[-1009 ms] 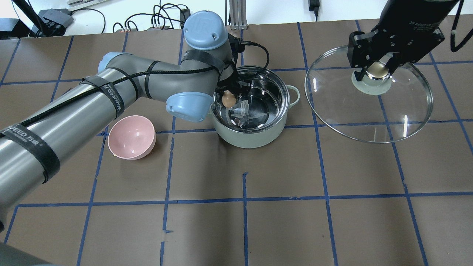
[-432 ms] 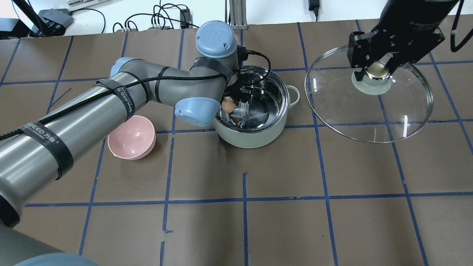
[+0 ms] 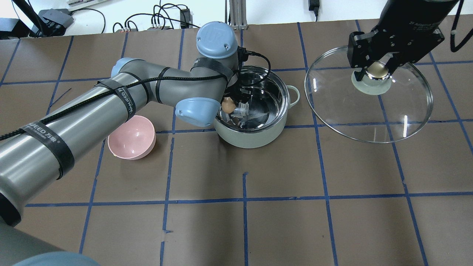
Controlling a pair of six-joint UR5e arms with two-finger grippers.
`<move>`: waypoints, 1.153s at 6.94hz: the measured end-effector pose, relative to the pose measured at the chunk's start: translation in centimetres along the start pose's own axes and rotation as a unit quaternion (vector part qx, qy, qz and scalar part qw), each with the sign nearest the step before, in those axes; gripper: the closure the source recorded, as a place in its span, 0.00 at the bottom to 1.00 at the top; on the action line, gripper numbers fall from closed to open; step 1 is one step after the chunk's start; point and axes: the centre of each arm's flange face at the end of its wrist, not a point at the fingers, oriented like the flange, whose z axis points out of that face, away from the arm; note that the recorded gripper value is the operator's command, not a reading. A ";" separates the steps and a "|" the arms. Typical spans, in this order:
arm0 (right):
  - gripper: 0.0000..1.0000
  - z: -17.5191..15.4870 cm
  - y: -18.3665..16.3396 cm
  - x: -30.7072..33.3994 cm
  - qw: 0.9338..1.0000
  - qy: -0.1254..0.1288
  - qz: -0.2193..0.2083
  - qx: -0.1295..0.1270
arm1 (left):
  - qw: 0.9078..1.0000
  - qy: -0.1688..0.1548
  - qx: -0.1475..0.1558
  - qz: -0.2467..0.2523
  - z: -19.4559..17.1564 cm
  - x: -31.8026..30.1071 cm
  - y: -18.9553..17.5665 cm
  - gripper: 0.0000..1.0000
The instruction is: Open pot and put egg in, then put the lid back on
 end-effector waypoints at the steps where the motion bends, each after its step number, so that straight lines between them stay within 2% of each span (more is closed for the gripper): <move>1: 0.92 0.0 0.0 0.0 1.000 0.000 0.000 0.000 | 1.000 0.000 0.010 0.000 -1.3 -0.1 -0.1 0.17; 4: 0.94 0.0 0.0 0.0 1.000 0.000 0.000 0.000 | 0.999 -0.035 0.022 0.015 -4.1 -3.6 -0.2 0.11; 6: 0.94 -0.2 -0.6 -0.2 1.000 0.000 0.003 0.007 | 0.999 -0.024 0.002 -0.021 -7.8 -10.8 0.0 0.05; 8: 0.94 -0.2 -3.7 -0.9 0.999 -0.026 0.026 0.031 | 0.999 -0.004 -0.035 -0.021 -13.3 -17.3 2.5 0.03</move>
